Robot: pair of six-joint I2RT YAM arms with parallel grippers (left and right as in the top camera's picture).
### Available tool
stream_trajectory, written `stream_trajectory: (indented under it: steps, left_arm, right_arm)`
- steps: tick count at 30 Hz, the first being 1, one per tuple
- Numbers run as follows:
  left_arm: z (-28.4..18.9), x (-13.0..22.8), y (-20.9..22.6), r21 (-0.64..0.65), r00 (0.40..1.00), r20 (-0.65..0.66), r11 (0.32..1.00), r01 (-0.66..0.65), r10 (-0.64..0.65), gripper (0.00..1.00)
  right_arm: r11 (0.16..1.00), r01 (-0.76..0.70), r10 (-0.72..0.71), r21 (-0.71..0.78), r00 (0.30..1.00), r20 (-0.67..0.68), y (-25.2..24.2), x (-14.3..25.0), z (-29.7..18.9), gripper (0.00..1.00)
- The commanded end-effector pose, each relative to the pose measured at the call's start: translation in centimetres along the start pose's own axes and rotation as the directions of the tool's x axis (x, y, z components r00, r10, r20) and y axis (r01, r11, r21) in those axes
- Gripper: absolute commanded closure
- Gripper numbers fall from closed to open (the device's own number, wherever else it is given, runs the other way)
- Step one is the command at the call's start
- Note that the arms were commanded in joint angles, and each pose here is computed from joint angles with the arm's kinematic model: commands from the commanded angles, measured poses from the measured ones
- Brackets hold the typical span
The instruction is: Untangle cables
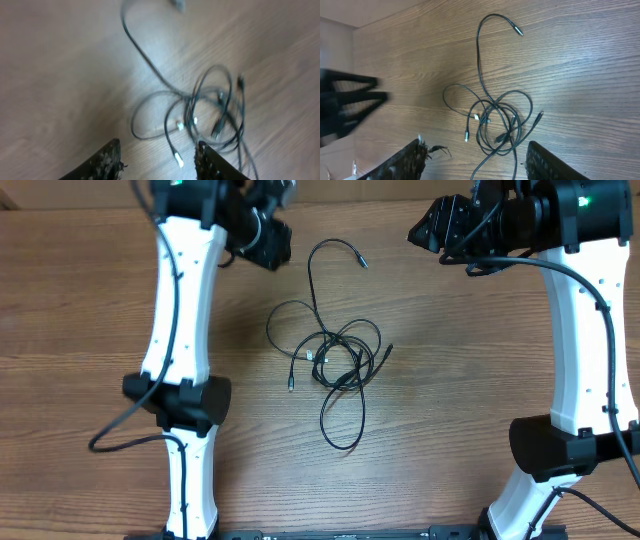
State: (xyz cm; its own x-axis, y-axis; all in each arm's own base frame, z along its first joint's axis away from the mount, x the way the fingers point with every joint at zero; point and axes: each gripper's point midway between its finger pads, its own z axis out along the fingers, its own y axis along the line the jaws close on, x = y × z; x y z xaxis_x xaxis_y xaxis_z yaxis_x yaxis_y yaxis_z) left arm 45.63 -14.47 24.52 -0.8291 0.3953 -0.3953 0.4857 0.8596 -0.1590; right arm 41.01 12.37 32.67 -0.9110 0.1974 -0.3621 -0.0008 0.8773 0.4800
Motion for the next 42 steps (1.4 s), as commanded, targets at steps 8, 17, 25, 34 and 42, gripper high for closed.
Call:
stream_trajectory:
  steps: [8, 17, 25, 34, 42]
  left_arm:
    - [11.8, 4.9, 3.1, 0.14, 0.977, -0.195, 0.989, -0.054, 0.081, 0.28]
    - [17.0, 7.5, 1.8, 0.228, 0.971, -0.222, 0.973, -0.036, 0.088, 0.3]
    - [15.5, 6.8, 2.6, 0.122, 0.96, -0.248, 0.979, 0.164, -0.13, 0.96]
    - [-1.6, -1.7, 0.6, 0.071, 0.981, 0.125, 0.988, 0.137, -0.145, 0.96]
    - [-19.1, -4.1, -3.9, 0.034, 0.834, 0.544, 0.996, 0.086, -0.091, 0.96]
  right_arm:
    - [1.0, 0.009, -0.009, -0.013, 1.0, 0.003, 0.3, 0.0, -0.1, 0.37]
    - [1.0, 0.01, -0.01, -0.015, 1.0, 0.006, 0.4, -0.1, -0.1, 0.37]
    - [0.999, 0.022, -0.021, -0.025, 0.999, 0.034, 0.7, -0.8, -0.1, 0.36]
    - [0.998, 0.029, -0.027, -0.058, 0.999, 0.035, 1.3, -0.9, -0.1, 0.37]
    - [0.996, 0.028, -0.027, -0.089, 0.999, 0.02, 1.8, -0.6, -0.2, 0.37]
